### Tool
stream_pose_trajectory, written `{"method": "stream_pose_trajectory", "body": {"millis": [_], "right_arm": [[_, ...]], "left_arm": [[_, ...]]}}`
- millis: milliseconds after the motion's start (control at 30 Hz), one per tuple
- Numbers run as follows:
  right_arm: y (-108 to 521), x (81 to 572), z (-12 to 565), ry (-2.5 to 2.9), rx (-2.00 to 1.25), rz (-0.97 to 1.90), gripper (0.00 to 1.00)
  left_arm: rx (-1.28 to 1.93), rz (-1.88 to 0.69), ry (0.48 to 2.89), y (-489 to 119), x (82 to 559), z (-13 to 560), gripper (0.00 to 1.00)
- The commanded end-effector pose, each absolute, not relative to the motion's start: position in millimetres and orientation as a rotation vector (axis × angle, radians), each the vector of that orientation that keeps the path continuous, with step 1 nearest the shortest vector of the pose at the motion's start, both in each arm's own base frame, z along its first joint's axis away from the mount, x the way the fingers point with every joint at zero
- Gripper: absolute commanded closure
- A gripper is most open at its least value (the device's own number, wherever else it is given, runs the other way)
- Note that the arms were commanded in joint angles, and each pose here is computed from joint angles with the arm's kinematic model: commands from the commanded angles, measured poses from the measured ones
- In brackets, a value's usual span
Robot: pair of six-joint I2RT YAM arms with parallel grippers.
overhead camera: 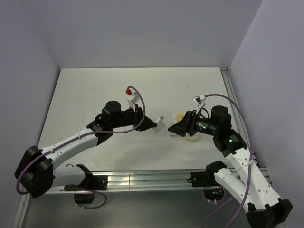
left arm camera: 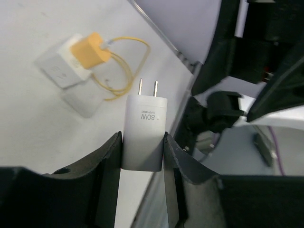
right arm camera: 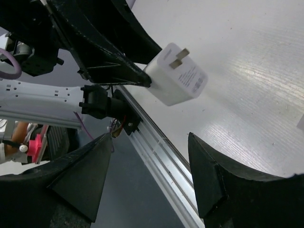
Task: Insert the plug
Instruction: Pick up the plug from the center of the board.
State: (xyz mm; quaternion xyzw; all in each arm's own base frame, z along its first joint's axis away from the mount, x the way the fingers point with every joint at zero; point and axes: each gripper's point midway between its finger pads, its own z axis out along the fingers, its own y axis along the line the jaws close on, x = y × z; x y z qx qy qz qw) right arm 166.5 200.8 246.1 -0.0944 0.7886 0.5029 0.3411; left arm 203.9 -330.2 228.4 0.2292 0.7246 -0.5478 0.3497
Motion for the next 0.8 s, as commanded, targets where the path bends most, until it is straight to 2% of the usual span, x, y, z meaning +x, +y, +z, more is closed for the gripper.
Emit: {"method": "stream_pose_trajectory", "body": {"millis": [0,200,333,567,767], "right_arm": [[203,166,244,2.057,-0.208,1.335,0.28],[207,178,235,2.145,0.218,1.484,0.28],[204,188,257,2.106,0.4,1.505,0.27],[204,209,273,2.181,0.44,1.392,0.25],[202,221,257,2.269,0.384,1.27,0.26]], "left_arm": [[0.532,-1.203,1.77,-324,227,247,1.0],[0.346,-0.729,1.548,-294,250,275,1.0],[0.455,-0.553,1.361,-308,233,281,1.0],[0.649,-0.247,1.285,-329,234,257,1.0],[0.676,-0.179,1.23,-334,223,267,1.0]]}}
